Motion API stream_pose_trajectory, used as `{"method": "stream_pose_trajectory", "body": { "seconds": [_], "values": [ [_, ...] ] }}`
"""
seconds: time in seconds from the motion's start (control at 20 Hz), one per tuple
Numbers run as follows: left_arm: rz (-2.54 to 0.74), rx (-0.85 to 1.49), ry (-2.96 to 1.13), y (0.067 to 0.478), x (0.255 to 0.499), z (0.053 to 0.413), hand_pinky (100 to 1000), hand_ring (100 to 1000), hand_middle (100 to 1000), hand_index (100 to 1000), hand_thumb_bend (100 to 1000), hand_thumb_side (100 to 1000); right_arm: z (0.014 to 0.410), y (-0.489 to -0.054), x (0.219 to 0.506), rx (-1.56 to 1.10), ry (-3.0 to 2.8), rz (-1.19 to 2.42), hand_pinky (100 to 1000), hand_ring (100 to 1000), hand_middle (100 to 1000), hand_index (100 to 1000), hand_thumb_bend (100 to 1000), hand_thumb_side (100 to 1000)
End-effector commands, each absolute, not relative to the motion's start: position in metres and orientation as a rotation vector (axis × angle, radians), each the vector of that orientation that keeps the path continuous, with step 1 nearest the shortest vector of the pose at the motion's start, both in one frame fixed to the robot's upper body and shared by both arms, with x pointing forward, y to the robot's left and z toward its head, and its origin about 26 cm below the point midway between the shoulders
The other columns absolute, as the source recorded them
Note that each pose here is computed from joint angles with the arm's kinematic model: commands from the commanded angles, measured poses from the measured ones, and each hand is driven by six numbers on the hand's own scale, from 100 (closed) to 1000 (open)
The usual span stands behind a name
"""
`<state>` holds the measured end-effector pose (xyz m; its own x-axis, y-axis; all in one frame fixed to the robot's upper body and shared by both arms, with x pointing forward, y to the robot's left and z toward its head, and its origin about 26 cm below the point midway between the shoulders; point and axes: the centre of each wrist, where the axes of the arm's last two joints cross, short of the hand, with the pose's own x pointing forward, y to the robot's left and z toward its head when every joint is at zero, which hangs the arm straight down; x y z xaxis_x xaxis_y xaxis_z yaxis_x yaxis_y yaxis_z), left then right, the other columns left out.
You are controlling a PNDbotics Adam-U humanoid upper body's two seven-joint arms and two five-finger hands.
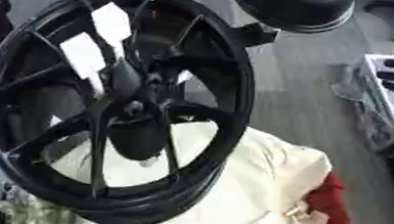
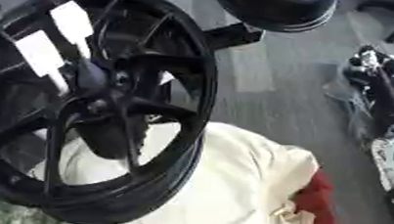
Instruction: Pull the pin out of the wheel hub.
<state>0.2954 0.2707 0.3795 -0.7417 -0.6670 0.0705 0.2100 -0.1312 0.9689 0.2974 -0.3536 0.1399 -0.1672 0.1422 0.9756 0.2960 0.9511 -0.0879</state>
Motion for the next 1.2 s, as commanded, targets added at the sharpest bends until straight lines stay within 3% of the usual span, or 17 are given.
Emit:
{"method": "stream_pose_trajectory", "body": {
  "seconds": [0.05, 0.55, 0.95, 1.2],
  "values": [
    [-1.935, 0.540, -1.540, 0.270, 0.302, 0.386, 848, 803, 752, 835, 651, 487, 0.148, -0.355, 0.297, -0.337, -1.771, -0.125, 854, 727, 718, 823, 100, 639],
    [-1.955, 0.473, -1.523, 0.263, 0.325, 0.387, 848, 797, 754, 842, 653, 507, 0.147, -0.355, 0.298, -0.337, -1.772, -0.129, 855, 729, 722, 825, 100, 638],
    [-2.000, 0.426, -1.473, 0.250, 0.351, 0.377, 831, 759, 688, 783, 607, 356, 0.148, -0.354, 0.298, -0.335, -1.772, -0.123, 854, 725, 720, 824, 100, 636],
    [-2.030, 0.389, -1.461, 0.242, 0.364, 0.369, 830, 753, 677, 766, 582, 334, 0.149, -0.353, 0.299, -0.331, -1.775, -0.120, 854, 724, 720, 824, 100, 635]
  ]
}}
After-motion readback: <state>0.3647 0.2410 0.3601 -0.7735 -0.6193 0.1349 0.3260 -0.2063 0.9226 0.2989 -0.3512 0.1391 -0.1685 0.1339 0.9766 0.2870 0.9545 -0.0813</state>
